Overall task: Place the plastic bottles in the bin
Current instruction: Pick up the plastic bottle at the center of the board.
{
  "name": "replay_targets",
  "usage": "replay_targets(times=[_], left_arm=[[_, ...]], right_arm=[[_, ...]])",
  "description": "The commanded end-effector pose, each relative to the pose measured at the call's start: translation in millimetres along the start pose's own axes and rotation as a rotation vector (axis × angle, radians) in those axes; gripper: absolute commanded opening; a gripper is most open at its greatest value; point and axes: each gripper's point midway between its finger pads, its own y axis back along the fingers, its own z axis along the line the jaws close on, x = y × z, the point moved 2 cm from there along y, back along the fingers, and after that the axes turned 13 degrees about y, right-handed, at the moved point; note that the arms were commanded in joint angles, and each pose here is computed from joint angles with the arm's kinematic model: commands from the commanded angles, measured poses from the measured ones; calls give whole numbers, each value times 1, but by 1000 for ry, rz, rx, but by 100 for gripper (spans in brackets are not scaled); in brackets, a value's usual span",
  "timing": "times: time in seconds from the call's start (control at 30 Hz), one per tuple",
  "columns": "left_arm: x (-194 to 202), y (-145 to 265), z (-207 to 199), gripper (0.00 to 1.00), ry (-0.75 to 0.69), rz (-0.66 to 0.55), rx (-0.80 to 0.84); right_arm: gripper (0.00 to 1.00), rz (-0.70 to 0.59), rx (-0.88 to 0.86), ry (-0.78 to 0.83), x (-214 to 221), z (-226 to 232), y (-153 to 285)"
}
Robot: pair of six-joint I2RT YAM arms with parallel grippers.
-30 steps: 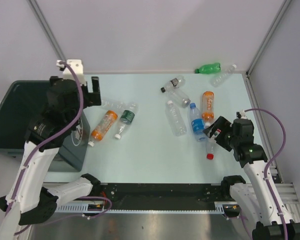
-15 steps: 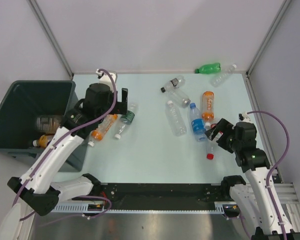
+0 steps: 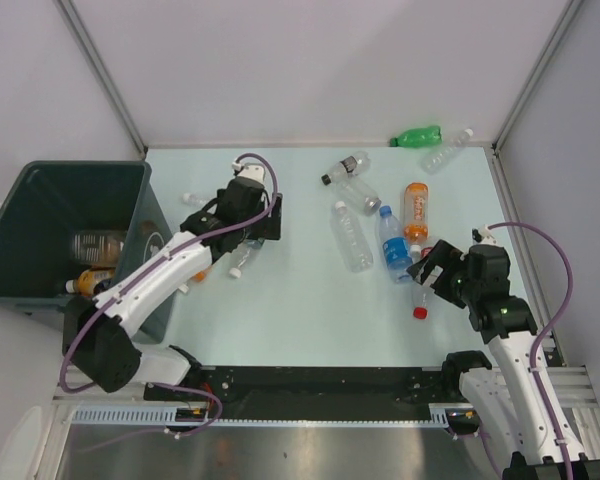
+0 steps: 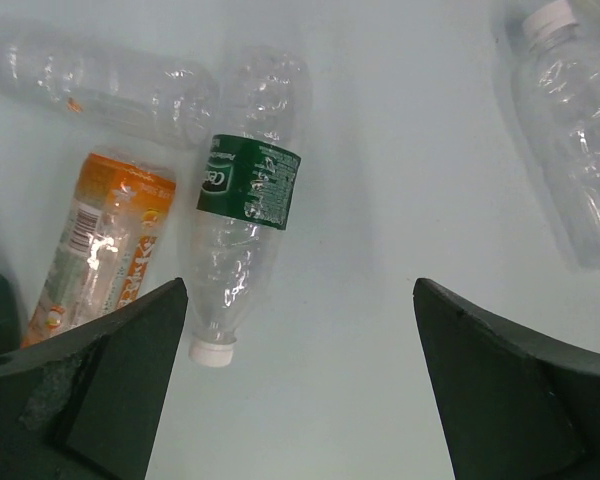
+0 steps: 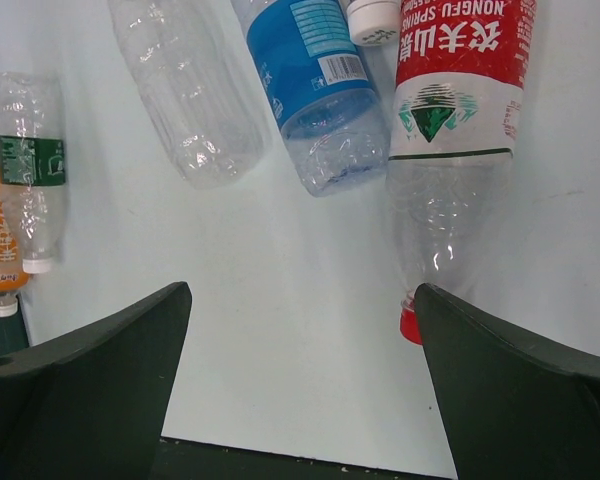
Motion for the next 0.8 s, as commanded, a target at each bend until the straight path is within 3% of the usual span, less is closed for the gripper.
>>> replay_targets(times=[0.0,0.37,0.77], left_arm=[[5,-23,-11,100,47,9,4],[30,-78,22,96,71,106,-146],[50,-113,44,87,83,215,-129]], right_arm=[[100,-15,-15,26,-4,2,-1],[100,-20,-4,23,-3,0,2],[100,-16,13,18,-4,-2,-2]])
